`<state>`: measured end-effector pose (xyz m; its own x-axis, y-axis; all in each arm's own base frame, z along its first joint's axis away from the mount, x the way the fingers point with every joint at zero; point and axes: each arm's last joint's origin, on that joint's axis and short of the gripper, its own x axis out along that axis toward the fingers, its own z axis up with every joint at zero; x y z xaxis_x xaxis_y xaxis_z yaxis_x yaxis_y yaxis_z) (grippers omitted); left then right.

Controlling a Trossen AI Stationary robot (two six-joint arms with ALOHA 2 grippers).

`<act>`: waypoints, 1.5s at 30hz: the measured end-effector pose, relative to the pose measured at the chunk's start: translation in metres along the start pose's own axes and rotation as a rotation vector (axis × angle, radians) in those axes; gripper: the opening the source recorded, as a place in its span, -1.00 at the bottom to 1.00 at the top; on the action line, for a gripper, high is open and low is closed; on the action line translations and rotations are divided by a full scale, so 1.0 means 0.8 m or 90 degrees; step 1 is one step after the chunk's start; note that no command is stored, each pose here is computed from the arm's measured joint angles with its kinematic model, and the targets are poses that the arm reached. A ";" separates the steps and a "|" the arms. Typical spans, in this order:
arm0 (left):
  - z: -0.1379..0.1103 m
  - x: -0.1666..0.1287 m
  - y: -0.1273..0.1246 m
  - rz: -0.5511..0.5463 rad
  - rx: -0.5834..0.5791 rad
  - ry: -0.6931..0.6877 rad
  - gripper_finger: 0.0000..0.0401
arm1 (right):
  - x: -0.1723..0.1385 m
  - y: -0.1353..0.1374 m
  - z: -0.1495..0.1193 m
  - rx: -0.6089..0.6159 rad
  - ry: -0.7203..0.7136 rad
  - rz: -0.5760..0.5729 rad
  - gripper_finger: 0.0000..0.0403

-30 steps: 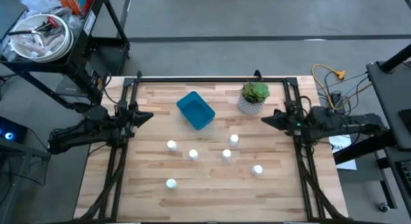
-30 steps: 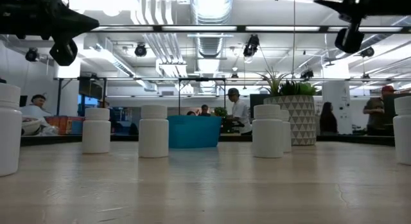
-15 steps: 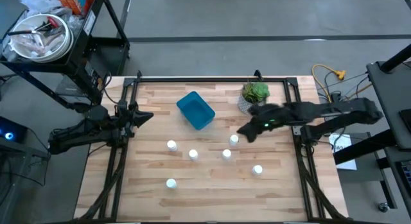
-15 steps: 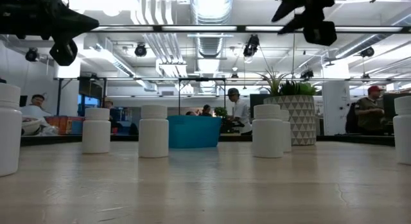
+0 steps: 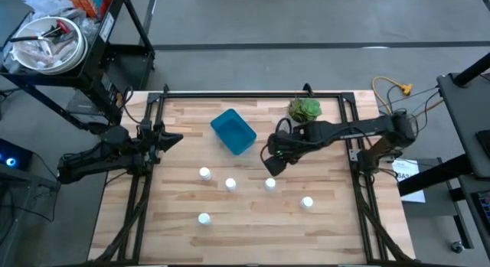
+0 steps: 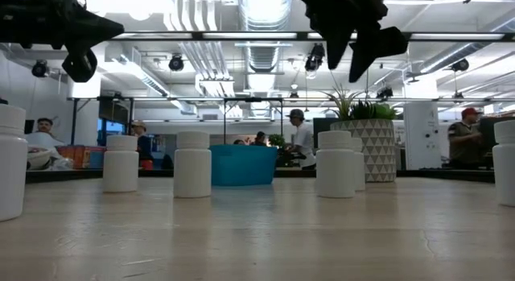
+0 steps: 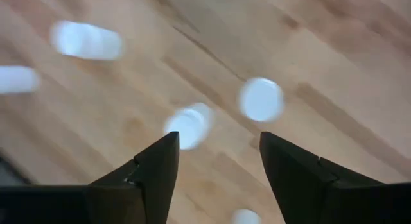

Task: Pick and place pill bottles into a basket
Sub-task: Put white pill bottle into the dark blue bin

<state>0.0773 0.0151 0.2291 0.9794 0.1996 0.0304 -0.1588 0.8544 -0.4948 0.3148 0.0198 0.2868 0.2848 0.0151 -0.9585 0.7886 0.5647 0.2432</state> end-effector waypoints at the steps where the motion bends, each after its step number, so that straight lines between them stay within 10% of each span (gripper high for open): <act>1: 0.000 0.000 0.000 0.000 0.000 0.000 -1.00 | 0.002 0.002 0.001 -0.004 0.005 -0.009 0.02; 36: 0.000 0.000 0.000 0.000 0.000 0.001 -1.00 | 0.028 0.010 0.019 -0.019 -0.010 -0.024 0.00; 45: 0.000 0.000 0.000 0.000 -0.001 0.002 -1.00 | 0.058 -0.002 0.016 -0.003 0.047 -0.141 0.13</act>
<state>0.0773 0.0150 0.2288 0.9797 0.1983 0.0277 -0.1588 0.8539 -0.4956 0.3340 0.0088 0.2440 0.0643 -0.0495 -0.9967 0.8246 0.5652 0.0251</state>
